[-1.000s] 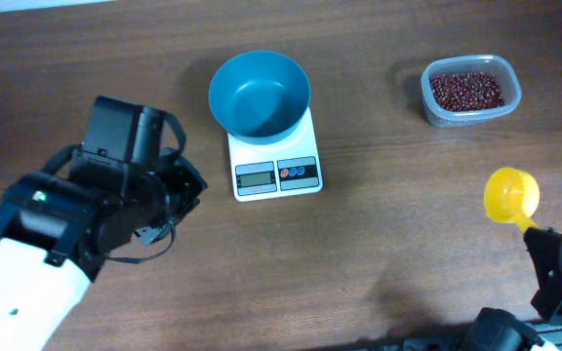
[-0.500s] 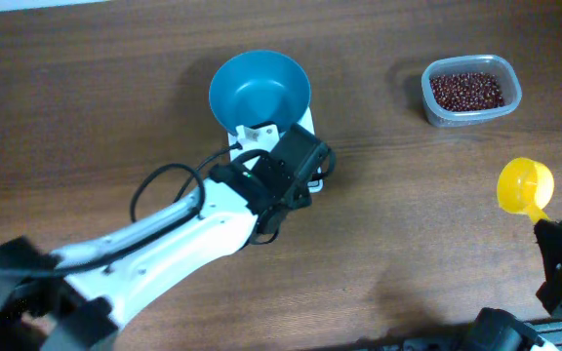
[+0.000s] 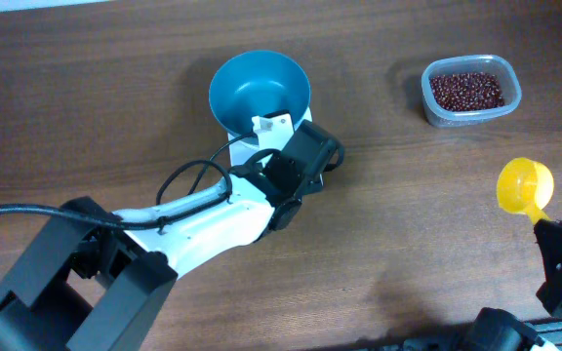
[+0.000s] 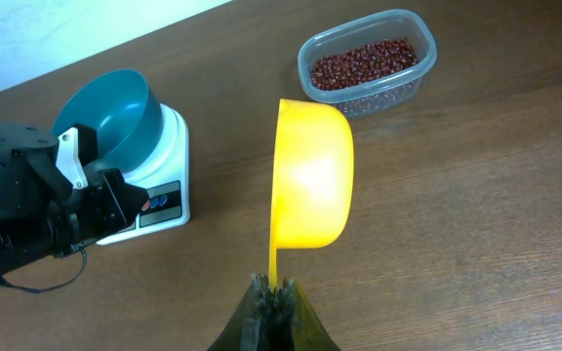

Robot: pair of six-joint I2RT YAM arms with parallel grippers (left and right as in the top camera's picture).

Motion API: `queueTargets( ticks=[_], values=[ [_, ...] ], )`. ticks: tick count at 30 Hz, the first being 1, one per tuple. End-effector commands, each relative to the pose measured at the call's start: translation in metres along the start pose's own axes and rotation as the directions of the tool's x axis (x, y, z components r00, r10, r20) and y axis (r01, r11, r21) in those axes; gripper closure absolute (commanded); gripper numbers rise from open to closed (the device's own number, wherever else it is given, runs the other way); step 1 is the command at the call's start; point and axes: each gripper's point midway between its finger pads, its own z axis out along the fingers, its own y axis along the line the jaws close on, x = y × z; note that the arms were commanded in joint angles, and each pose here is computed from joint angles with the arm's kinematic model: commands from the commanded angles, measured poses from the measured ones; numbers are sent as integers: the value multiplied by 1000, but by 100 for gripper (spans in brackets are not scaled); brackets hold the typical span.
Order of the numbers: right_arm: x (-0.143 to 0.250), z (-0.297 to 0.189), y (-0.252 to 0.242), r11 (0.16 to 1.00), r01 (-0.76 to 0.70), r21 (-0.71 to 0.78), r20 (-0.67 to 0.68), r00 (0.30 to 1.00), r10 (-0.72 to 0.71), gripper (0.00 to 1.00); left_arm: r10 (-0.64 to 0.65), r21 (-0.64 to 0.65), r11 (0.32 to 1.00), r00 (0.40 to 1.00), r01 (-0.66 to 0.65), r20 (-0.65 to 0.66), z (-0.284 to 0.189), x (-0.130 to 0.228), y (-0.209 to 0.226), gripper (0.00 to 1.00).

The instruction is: Scoop item into bowl and weigh 50g on scale

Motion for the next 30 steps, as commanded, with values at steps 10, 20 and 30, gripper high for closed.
queueTargets(
  ticks=[10, 20, 30],
  values=[
    [-1, -2, 2, 1000, 2, -20, 0, 1000, -2, 94, 17, -61, 998, 1000, -18, -16, 17, 13, 12, 100],
    [0, -2, 1, 1000, 6, -15, -4, 1000, -6, 94, 38, -104, 994, 997, -46, -74, 19, 27, 24, 100],
    [0, -2, 1, 1000, 6, -15, -4, 1000, -6, 94, 31, 3, 1000, 982, -31, -185, -16, 32, 7, 100]
  ],
)
